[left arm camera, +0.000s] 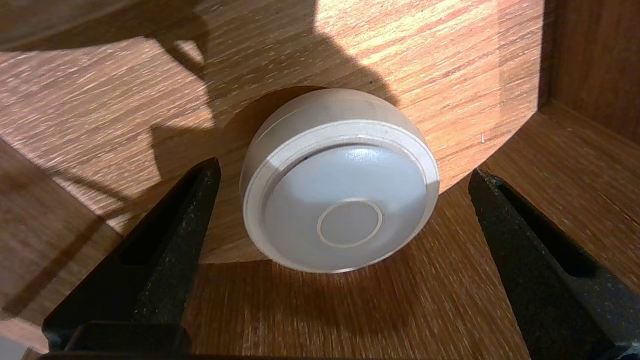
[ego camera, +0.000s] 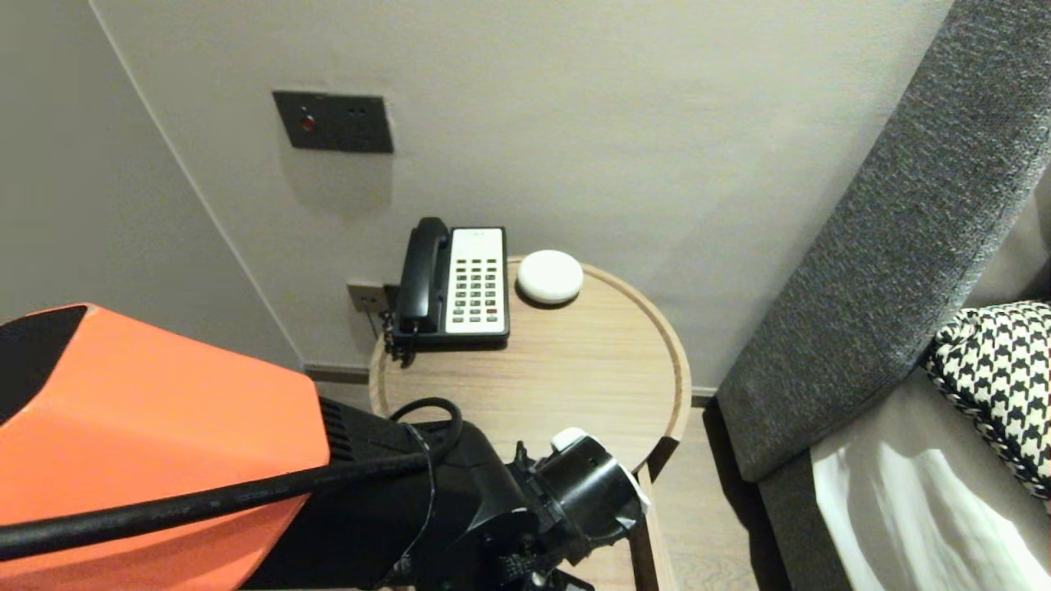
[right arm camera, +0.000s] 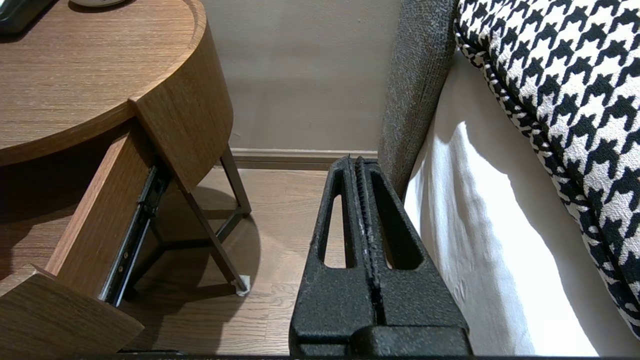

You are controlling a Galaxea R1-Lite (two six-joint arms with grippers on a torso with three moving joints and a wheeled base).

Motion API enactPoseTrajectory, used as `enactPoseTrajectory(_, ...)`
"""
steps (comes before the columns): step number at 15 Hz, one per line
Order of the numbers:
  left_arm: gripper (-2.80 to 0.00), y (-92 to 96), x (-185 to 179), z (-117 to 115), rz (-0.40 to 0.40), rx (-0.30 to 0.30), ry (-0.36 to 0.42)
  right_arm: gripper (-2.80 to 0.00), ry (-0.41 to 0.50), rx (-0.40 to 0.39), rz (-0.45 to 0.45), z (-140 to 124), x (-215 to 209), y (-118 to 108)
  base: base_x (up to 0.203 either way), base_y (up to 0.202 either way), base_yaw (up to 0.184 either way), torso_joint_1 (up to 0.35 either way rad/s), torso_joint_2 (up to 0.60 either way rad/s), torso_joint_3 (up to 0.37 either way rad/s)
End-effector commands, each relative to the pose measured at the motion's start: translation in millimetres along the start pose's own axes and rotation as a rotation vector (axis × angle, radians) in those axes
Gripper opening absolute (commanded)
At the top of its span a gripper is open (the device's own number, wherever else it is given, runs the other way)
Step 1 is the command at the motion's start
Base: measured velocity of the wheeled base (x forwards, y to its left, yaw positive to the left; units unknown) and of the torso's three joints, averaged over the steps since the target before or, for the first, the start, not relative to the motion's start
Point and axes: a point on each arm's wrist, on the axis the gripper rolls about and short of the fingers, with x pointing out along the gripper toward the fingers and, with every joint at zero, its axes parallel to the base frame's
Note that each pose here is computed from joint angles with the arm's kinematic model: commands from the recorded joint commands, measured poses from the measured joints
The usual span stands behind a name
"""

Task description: Take the remote control out of the drawer one by one and place them on the table

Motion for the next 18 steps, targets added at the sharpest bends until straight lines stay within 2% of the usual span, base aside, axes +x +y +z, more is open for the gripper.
enactPoseTrajectory(1, 0.0, 0.7, 5, -2, 0.006, -0.001, 0.018, -2.8, 0.041, -0.001, -0.001, -11, 2, 0, 0.0, 0.0, 0.0, 0.0, 0.0, 0.0)
enactPoseTrajectory(11, 0.0, -1.7, 17, -6, 0.007, 0.007, 0.059, -2.8, 0.041, -0.001, -0.001, -11, 2, 0, 0.0, 0.0, 0.0, 0.0, 0.0, 0.0)
enactPoseTrajectory(12, -2.8, -1.6, 18, -6, 0.007, 0.007, 0.06, -2.8, 0.041, -0.001, 0.0, -11, 2, 0, 0.0, 0.0, 0.0, 0.0, 0.0, 0.0)
enactPoseTrajectory(18, -2.8, -3.2, 11, -8, 0.002, 0.011, 0.052, -2.8, 0.04, -0.001, -0.001, -11, 2, 0, 0.0, 0.0, 0.0, 0.0, 0.0, 0.0)
